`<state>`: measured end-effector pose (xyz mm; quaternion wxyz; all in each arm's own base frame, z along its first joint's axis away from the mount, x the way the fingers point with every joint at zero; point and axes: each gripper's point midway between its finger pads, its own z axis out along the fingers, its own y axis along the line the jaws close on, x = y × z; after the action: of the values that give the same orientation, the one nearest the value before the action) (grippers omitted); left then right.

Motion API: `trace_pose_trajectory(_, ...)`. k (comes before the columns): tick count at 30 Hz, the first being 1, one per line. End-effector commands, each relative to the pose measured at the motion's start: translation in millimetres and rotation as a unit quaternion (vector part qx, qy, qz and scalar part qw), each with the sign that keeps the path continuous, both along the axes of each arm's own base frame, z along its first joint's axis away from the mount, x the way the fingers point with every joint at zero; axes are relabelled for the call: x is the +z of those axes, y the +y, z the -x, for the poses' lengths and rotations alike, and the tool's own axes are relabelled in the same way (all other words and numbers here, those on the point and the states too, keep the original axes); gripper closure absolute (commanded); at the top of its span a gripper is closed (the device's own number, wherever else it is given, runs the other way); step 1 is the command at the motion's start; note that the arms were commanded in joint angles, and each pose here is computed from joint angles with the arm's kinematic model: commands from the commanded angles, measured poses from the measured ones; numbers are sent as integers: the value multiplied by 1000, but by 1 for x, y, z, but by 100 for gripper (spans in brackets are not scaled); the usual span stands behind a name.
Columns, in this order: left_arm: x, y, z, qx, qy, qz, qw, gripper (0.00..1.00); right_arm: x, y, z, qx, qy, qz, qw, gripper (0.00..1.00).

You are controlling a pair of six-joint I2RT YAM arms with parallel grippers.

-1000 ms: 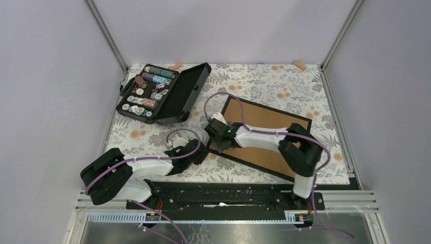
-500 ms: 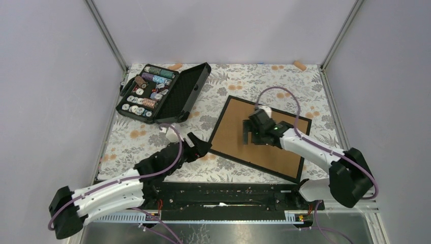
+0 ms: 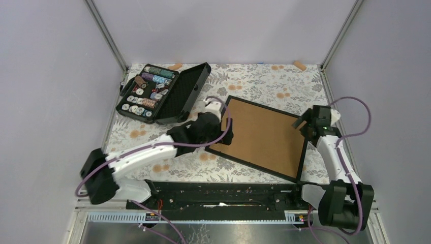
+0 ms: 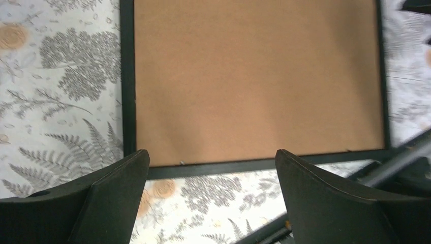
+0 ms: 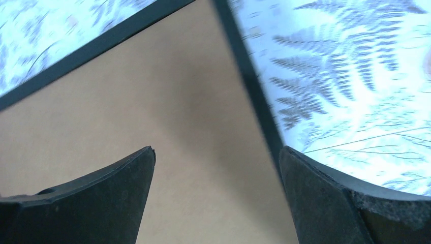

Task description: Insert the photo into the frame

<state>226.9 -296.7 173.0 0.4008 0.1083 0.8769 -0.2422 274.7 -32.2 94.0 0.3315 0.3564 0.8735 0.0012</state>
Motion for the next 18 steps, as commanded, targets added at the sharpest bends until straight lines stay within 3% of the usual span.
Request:
trace_pose_trajectory(1, -12, 9, -36, 40, -32, -103, 993, 1, -13, -40, 4, -58, 14, 15, 998, 0)
trace_pose_trajectory(7, -66, 16, -70, 73, 28, -142, 987, 2, -29, -74, 6, -96, 40, 40, 994, 0)
trace_pose_trajectory(11, -99, 27, -73, 91, 44, -180, 979, 1, -45, -76, 1, -94, 49, 28, 994, 0)
trace_pose_trajectory(18, -134, 32, -67, 91, 79, -178, 977, 2, -58, -61, -13, -46, 44, -9, 998, 0)
